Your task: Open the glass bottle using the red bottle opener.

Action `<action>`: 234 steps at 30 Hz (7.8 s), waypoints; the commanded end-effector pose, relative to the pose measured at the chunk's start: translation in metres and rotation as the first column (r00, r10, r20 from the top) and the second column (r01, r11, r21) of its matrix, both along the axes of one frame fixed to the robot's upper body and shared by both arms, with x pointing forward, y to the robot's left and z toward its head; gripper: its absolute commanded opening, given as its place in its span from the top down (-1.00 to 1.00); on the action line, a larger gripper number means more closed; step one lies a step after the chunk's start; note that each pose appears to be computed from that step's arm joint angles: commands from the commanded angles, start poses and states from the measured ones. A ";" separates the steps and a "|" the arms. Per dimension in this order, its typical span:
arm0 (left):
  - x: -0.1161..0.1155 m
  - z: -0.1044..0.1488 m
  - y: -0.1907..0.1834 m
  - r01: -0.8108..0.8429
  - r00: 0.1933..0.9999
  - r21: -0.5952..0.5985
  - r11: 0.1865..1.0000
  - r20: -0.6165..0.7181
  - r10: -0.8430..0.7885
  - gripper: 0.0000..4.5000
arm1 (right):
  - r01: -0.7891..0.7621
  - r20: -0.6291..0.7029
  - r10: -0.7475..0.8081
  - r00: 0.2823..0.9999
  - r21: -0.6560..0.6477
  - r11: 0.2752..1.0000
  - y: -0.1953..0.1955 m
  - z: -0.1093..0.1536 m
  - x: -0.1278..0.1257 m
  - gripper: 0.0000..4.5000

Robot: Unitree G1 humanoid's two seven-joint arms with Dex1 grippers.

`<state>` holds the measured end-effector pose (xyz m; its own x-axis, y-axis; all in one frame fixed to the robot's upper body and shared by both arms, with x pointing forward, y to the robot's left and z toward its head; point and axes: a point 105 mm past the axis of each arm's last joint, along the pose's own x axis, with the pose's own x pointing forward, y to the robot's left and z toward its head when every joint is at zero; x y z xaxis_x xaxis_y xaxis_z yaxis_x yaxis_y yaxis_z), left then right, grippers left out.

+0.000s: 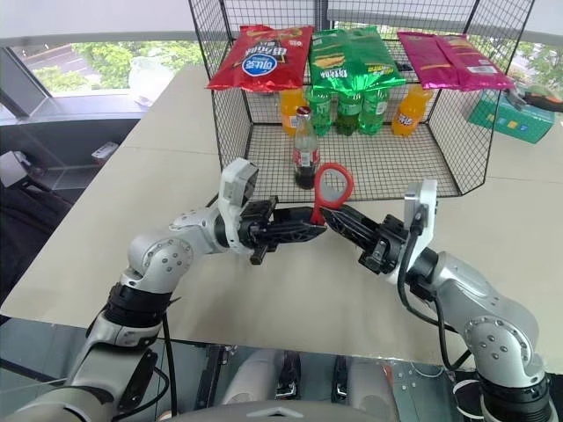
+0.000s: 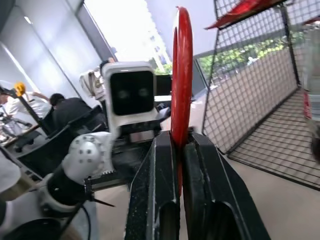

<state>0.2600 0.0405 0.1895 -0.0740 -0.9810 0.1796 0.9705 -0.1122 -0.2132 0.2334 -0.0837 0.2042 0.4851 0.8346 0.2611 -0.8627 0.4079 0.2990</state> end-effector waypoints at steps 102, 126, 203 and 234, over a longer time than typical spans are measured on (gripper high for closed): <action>0.139 0.038 -0.010 -0.665 0.665 -0.016 0.747 0.442 0.601 0.05 | 0.215 0.067 -0.205 0.976 -0.258 0.942 -0.050 -0.026 0.012 1.00; 0.046 0.003 -0.022 -0.300 0.885 0.109 0.948 0.403 0.234 -0.37 | 0.285 0.109 -0.264 0.958 -0.307 0.908 -0.063 -0.027 0.005 1.00; 0.052 0.011 -0.024 -0.267 0.886 0.175 0.948 0.431 0.171 0.56 | 0.623 0.741 0.222 0.634 -0.659 0.421 0.029 -0.138 0.052 1.00; 0.046 0.000 -0.020 -0.276 0.874 0.165 0.947 0.453 0.176 0.56 | 0.508 0.159 -0.546 0.823 -0.637 0.579 -0.067 -0.090 0.038 1.00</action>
